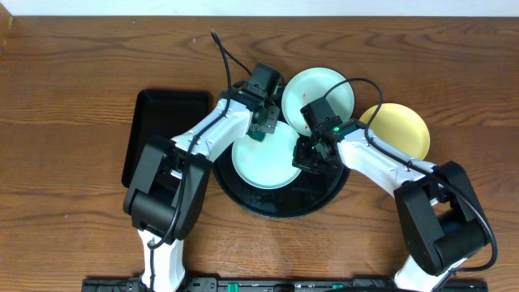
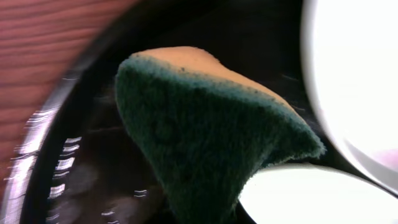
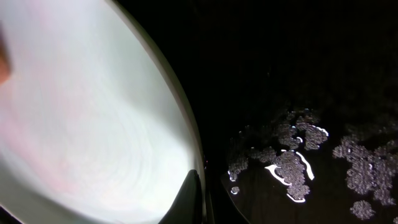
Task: Clean dirty plates on tray and stack at the side
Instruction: 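Move the left gripper with the sponge away to the tray's left edge, then lift the pale-green plate with the right gripper and carry it right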
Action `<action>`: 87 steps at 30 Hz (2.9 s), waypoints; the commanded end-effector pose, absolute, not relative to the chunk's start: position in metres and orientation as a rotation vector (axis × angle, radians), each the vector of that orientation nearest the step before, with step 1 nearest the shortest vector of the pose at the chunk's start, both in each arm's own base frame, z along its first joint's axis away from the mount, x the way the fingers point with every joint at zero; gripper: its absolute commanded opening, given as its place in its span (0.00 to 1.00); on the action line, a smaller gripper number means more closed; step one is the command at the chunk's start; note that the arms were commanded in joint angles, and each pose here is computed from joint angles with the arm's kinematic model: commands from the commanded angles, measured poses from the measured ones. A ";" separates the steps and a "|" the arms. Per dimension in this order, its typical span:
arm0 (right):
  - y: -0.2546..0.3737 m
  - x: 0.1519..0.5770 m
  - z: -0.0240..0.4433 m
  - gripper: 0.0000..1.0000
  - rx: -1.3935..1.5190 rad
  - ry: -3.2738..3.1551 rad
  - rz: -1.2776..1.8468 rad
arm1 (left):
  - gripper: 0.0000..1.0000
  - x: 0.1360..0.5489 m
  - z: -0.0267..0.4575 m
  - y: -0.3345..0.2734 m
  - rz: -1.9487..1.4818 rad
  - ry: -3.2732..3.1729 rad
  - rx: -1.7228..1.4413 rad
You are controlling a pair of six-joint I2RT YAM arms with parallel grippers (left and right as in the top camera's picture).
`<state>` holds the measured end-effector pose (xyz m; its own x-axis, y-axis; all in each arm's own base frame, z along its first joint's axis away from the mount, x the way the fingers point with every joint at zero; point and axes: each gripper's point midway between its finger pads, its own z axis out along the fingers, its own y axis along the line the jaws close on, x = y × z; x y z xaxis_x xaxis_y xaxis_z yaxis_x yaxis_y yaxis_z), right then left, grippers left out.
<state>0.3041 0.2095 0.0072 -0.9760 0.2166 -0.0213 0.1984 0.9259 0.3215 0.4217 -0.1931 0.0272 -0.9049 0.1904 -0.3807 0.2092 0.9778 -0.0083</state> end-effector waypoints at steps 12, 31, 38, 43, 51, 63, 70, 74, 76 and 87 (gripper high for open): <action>0.213 0.305 0.004 0.01 0.263 3.033 0.511 | 0.08 0.410 0.132 -0.117 -0.181 2.737 -0.086; 0.215 0.305 -0.006 0.01 0.282 3.070 0.539 | 0.08 0.391 0.130 -0.108 -0.162 2.809 -0.089; 0.229 0.303 0.004 0.01 0.123 3.067 0.663 | 0.08 0.390 0.130 -0.108 -0.161 2.809 -0.089; 0.231 0.308 0.036 0.01 -0.027 2.984 0.608 | 0.08 0.390 0.130 -0.108 -0.161 2.809 -0.089; 0.188 0.326 0.109 0.01 -0.049 2.741 0.142 | 0.08 0.390 0.130 -0.108 -0.162 2.809 -0.090; 0.151 0.335 0.181 0.01 -0.050 2.335 -0.393 | 0.08 0.390 0.130 -0.108 -0.162 2.809 -0.090; 0.155 0.328 0.216 0.01 -0.087 2.110 -0.600 | 0.08 0.390 0.130 -0.108 -0.162 2.809 -0.090; 0.160 0.322 0.233 0.01 -0.122 2.006 -0.681 | 0.08 0.390 0.130 -0.108 -0.162 2.809 -0.090; 0.162 0.317 0.244 0.01 -0.122 1.939 -0.723 | 0.08 0.390 0.130 -0.108 -0.162 2.809 -0.090; 0.159 0.307 0.279 0.01 -0.080 1.742 -0.854 | 0.08 0.390 0.130 -0.108 -0.161 2.810 -0.090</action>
<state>0.3115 0.1661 0.2489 -0.4372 -0.4455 -0.7813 0.2547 0.7718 -0.5826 0.3874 -0.1096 0.1272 -0.9484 -0.0761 -0.3079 -0.0406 0.9919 -0.1201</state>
